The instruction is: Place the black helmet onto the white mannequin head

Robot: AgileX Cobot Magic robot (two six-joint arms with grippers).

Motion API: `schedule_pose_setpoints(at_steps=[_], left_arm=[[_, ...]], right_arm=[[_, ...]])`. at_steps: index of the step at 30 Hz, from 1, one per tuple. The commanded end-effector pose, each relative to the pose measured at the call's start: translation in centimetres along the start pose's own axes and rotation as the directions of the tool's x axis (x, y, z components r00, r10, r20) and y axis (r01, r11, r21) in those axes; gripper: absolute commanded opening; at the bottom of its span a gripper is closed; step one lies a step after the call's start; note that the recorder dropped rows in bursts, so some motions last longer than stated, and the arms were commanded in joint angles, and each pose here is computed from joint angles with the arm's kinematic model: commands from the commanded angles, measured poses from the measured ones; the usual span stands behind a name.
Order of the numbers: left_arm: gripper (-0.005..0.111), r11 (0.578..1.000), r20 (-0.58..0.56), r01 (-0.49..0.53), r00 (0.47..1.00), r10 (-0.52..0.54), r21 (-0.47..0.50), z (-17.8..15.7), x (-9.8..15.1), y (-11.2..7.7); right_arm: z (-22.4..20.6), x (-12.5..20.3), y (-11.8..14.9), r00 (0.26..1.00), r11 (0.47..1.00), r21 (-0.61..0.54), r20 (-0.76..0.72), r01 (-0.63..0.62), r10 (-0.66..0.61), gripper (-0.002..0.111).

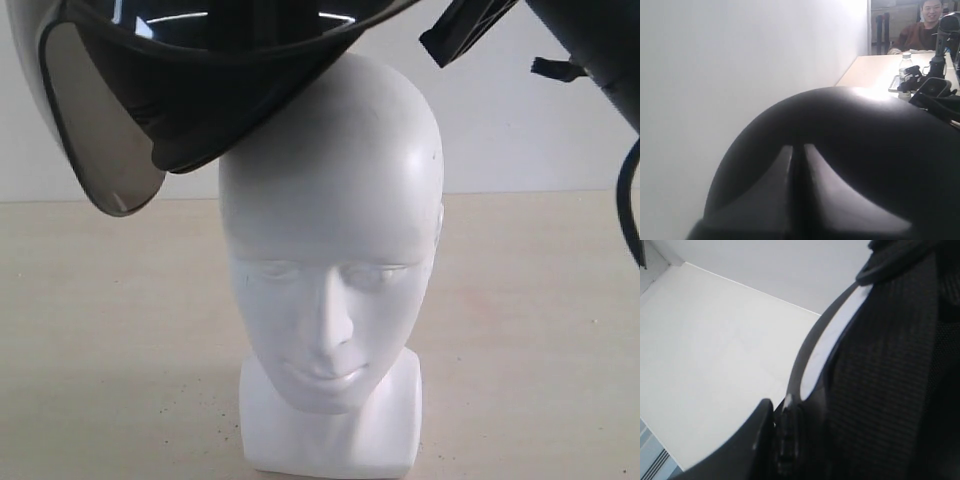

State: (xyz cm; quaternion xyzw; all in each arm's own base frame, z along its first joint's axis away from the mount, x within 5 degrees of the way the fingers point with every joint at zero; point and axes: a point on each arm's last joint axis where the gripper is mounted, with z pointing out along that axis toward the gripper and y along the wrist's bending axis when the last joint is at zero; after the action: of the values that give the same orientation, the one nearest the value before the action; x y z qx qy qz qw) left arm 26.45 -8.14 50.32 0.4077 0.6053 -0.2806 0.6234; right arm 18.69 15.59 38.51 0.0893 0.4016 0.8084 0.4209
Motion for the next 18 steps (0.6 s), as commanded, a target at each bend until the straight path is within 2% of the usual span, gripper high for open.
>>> schedule_pose_setpoints(at_steps=[1, 14, 18], left_arm=[[0.004, 0.999, 0.009, -0.007, 1.0, 0.006, 0.043, 0.1, 0.0, -0.2], [0.004, 0.996, 0.001, 0.058, 0.998, -0.058, 0.065, 1.5, 1.6, 1.3], [0.004, 0.995, -0.005, 0.066, 0.998, -0.065, 0.079, 1.6, 1.9, 1.4]], right_arm=[[0.1, -0.9, 1.9, 0.992, 0.988, -0.102, 0.058, 0.119, -0.114, 0.0], [0.2, -0.7, 0.5, 0.984, 0.983, 0.046, 0.017, 0.178, -0.179, 0.0], [0.2, -0.7, 0.4, 0.978, 0.977, 0.059, 0.013, 0.206, -0.207, 0.0]])
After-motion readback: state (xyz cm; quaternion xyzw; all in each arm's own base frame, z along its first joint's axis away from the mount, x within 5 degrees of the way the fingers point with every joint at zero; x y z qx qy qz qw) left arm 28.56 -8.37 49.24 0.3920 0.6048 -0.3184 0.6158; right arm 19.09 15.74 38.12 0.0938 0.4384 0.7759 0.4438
